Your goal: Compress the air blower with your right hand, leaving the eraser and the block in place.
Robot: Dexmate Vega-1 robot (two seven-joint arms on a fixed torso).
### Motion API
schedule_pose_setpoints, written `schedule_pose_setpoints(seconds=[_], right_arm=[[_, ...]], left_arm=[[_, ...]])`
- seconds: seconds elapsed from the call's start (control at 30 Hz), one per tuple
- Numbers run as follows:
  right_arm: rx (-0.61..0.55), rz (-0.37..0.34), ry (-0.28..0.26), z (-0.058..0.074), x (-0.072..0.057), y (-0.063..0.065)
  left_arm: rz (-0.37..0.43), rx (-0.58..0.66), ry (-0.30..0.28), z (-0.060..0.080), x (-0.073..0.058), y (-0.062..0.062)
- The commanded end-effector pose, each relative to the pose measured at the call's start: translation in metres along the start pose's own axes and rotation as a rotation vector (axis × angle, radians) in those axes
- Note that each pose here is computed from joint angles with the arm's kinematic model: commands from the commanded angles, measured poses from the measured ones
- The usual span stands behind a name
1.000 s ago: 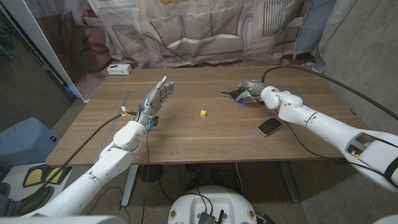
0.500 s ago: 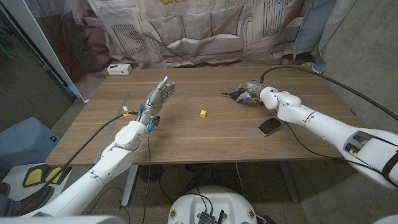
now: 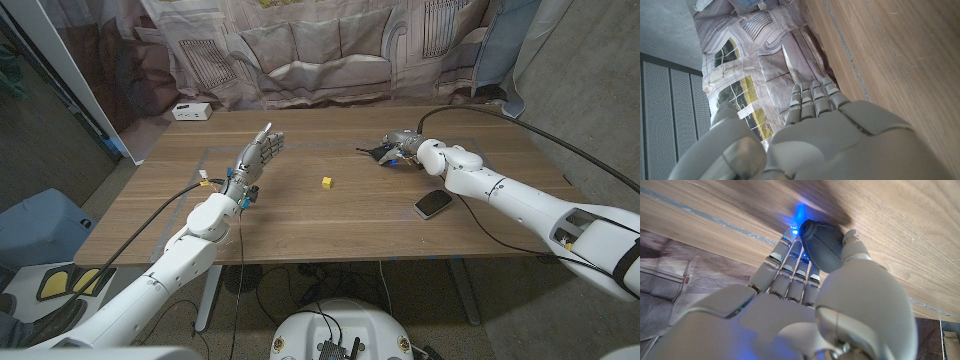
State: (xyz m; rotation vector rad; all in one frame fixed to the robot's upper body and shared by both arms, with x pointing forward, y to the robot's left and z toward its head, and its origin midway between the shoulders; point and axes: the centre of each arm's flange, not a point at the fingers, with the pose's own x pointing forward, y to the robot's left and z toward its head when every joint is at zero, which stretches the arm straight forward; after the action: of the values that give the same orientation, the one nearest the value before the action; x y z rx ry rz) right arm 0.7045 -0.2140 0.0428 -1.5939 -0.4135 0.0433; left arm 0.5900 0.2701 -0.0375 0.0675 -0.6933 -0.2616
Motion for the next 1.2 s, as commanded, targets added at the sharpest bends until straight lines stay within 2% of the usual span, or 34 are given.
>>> schedule_pose_setpoints(seconds=[0.03, 0.8, 1.2], right_arm=[[-0.018, 0.01, 0.015, 0.0, 0.0, -0.003], [-0.025, 0.024, 0.039, 0.002, -0.004, -0.005], [0.034, -0.015, 0.032, 0.006, -0.012, -0.008]], left_arm=[[0.0, -0.004, 0.003, -0.002, 0.001, -0.001], [-0.002, -0.005, 0.01, -0.002, 0.001, 0.0], [-0.006, -0.002, 0.012, -0.002, 0.001, 0.001]])
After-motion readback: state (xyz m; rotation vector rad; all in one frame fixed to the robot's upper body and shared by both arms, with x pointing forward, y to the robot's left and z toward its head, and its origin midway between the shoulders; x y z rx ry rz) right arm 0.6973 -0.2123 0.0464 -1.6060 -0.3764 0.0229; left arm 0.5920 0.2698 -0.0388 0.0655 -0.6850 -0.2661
